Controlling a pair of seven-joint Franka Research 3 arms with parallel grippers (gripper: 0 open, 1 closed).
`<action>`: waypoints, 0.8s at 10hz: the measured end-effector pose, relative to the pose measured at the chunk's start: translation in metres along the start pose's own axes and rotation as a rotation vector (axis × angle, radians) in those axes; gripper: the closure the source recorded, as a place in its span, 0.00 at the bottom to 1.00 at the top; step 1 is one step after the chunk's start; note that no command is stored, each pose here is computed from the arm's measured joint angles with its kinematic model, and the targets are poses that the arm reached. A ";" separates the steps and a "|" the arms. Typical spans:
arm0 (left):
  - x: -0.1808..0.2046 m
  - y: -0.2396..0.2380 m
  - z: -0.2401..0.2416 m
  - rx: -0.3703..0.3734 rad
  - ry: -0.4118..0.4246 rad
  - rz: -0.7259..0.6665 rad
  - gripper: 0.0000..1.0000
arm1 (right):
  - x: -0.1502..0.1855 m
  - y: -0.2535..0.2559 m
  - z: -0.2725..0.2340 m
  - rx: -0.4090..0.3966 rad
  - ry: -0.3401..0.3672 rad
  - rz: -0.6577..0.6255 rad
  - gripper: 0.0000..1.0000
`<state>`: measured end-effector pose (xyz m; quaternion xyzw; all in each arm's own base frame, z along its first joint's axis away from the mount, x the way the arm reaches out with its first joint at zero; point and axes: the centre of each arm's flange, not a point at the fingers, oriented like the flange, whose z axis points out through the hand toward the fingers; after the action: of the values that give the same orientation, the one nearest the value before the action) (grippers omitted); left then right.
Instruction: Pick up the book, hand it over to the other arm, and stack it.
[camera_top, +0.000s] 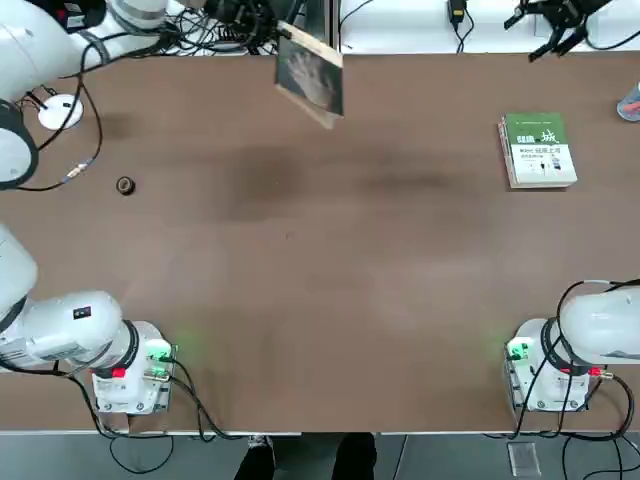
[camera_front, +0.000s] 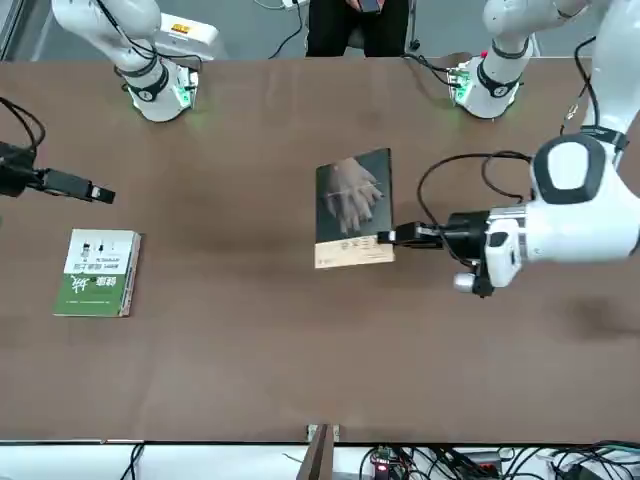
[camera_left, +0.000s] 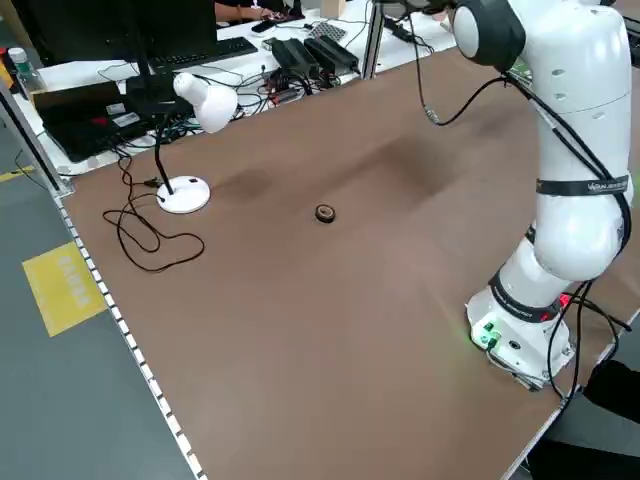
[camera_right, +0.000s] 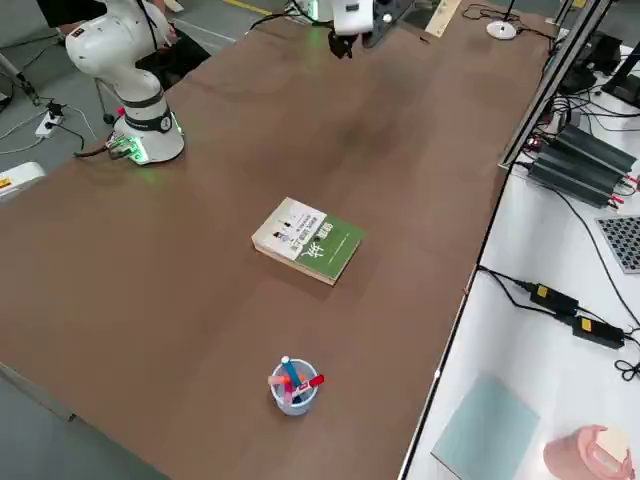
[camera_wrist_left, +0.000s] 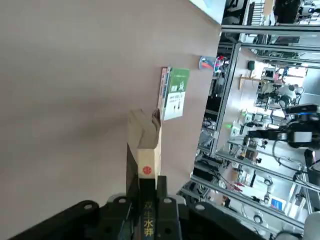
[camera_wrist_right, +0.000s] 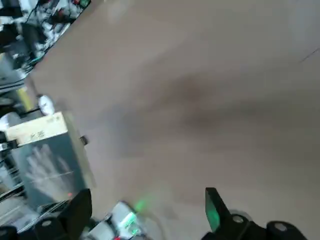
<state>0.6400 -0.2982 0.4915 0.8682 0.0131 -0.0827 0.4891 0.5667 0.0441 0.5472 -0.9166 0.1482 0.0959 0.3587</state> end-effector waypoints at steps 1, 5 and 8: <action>-0.004 0.009 0.016 0.000 0.006 0.015 0.99 | 0.004 0.013 0.012 0.059 -0.037 0.009 0.00; -0.022 0.044 0.068 -0.015 0.066 0.074 0.99 | 0.012 0.052 0.055 0.241 -0.162 0.029 0.00; -0.028 0.057 0.095 -0.049 0.094 0.119 0.99 | 0.006 0.076 0.078 0.388 -0.244 -0.027 0.00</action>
<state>0.6062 -0.4077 0.4961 0.8580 -0.0134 -0.0124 0.5132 0.5407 0.0434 0.4409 -0.8139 0.1070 0.1709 0.5449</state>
